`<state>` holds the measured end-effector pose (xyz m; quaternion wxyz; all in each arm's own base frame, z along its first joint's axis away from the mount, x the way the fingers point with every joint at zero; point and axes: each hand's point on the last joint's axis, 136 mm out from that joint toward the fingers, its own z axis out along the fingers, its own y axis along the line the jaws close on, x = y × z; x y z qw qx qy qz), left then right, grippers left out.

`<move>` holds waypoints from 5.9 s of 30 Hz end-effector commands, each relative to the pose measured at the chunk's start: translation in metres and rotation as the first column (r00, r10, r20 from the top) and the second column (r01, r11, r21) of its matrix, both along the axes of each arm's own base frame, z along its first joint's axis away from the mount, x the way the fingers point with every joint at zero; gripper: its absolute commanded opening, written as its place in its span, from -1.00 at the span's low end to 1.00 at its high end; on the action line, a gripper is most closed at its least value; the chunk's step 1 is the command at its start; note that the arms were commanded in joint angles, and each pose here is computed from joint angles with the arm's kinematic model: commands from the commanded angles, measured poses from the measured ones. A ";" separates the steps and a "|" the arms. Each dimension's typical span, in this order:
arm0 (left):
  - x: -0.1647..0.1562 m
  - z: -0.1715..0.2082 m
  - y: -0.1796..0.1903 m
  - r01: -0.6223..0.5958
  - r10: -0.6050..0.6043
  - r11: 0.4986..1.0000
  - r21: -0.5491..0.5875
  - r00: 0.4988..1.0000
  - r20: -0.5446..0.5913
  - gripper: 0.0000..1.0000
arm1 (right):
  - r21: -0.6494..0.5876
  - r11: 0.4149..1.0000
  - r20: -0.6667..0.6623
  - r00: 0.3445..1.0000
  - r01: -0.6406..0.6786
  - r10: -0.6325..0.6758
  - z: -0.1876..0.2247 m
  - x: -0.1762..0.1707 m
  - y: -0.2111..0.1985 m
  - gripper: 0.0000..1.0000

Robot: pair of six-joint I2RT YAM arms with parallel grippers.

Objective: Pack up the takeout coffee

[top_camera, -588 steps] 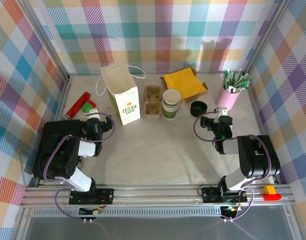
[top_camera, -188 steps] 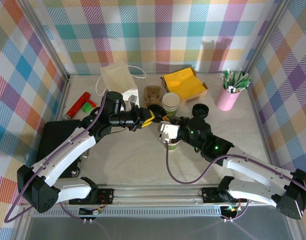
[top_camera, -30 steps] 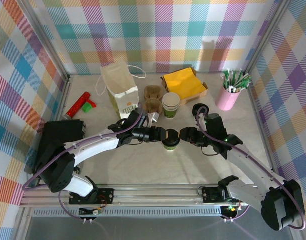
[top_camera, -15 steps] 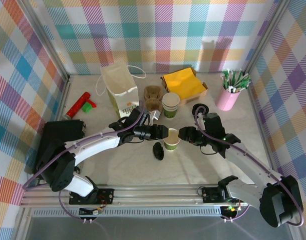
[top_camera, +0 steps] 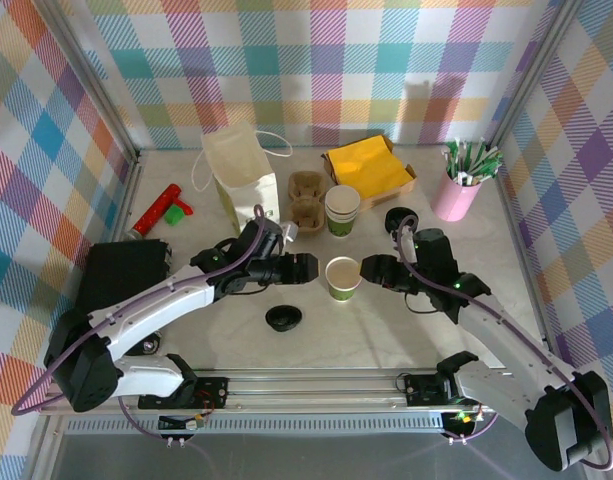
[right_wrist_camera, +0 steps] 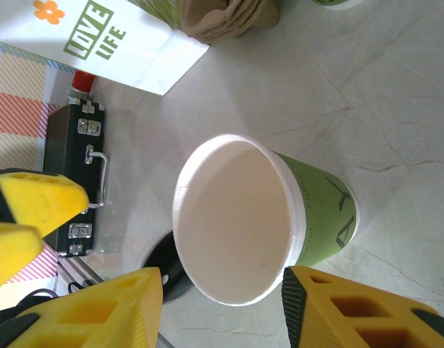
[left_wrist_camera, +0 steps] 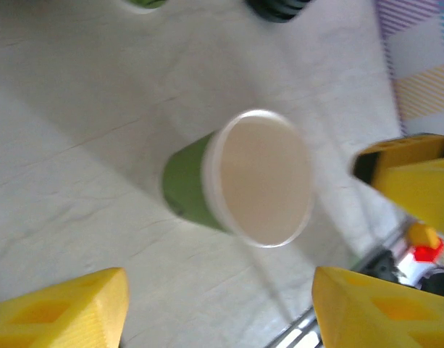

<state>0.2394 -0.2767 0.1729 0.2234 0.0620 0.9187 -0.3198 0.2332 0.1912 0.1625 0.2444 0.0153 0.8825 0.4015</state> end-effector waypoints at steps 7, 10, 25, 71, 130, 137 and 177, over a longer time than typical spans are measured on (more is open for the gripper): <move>-0.031 -0.086 0.078 -0.183 0.259 0.916 0.356 0.950 -0.177 0.50 | -0.023 1.000 0.069 0.997 -0.022 0.023 0.007 -0.012 -0.007 -0.01; -0.040 -0.102 0.088 -0.211 0.311 0.897 0.389 0.925 -0.217 0.49 | -0.025 0.999 0.081 0.996 -0.025 0.027 0.010 -0.013 -0.008 -0.01; -0.076 -0.131 0.118 -0.229 0.380 0.866 0.443 0.880 -0.286 0.03 | -0.016 0.998 0.134 0.989 -0.061 0.063 0.022 -0.018 -0.006 -0.02; -0.089 0.043 0.067 0.034 0.036 0.980 0.197 0.939 -0.341 -0.84 | -0.894 0.445 0.430 -0.367 -0.047 0.825 0.114 -0.086 0.126 -0.03; -0.087 0.076 0.037 0.119 -0.109 0.993 0.009 0.930 -0.351 -0.52 | -0.962 0.247 0.271 -0.436 -0.113 0.858 0.084 -0.105 0.137 -0.98; -0.059 0.128 0.065 -0.013 0.011 0.999 -0.030 0.998 -0.068 0.22 | -0.907 0.337 0.391 -0.206 -0.252 0.897 0.089 -0.097 0.132 -1.00; 0.008 0.042 -0.019 0.025 -0.040 0.973 -0.230 0.997 -0.062 0.21 | 0.262 0.965 -0.239 0.968 -0.013 0.078 0.024 -0.008 0.004 -1.00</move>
